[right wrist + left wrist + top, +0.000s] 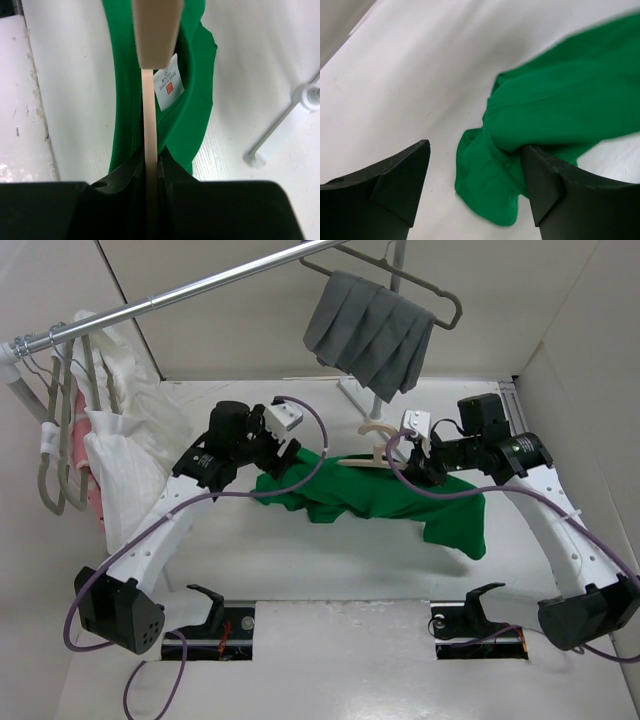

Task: Place the t-shirt on the hanger
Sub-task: Place tshirt on hanger

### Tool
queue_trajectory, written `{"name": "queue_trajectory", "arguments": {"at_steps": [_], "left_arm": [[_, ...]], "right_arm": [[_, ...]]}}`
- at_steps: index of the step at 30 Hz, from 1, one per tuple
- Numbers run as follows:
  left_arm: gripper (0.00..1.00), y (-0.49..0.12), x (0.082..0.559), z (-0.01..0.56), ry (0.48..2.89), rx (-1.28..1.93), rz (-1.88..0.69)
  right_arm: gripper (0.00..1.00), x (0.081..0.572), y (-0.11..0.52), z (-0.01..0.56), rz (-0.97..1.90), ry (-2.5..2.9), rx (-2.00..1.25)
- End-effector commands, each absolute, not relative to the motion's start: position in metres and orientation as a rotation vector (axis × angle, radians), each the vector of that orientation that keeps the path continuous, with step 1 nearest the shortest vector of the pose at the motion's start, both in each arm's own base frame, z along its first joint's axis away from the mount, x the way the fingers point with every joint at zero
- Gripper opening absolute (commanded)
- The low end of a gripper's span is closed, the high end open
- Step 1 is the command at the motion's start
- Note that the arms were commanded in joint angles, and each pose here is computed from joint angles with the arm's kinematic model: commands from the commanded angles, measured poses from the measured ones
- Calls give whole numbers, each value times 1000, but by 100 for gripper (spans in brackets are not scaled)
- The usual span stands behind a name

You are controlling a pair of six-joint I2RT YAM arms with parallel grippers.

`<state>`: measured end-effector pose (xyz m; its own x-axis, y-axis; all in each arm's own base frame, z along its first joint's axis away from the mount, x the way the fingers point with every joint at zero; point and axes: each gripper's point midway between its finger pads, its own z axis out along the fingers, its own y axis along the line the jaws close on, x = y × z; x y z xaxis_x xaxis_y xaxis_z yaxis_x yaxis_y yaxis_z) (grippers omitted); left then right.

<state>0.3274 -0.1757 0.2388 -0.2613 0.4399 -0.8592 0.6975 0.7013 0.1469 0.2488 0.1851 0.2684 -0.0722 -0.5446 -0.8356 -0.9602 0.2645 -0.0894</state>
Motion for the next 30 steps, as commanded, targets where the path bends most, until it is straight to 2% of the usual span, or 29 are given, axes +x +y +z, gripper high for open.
{"name": "queue_trajectory", "arguments": {"at_steps": [1,3,6,9,11,17,24,29,30], "left_arm": [[71,-195,279,252,1744,1245,-484],[71,-205,264,266,1645,1321,-565],[77,-221,247,301,1465,1359,-641],[83,-241,237,348,1332,1278,-720],[83,-251,234,369,1260,1272,-777],[84,-278,219,387,1213,1306,-866],[84,-289,237,402,1218,1233,-858],[71,-298,245,405,1191,1250,-875],[64,-298,242,409,1175,1256,-883]], "right_arm": [[0,253,190,309,639,1556,-1380],[0,256,191,312,632,1542,-1371],[0,262,194,320,625,1521,-1342],[0,263,208,321,641,1490,-1355],[0,260,218,318,667,1496,-1369],[0,269,238,309,666,1489,-1378],[0,268,259,292,712,1506,-1425],[0,266,270,283,736,1502,-1453],[0,268,269,282,725,1508,-1450]]}}
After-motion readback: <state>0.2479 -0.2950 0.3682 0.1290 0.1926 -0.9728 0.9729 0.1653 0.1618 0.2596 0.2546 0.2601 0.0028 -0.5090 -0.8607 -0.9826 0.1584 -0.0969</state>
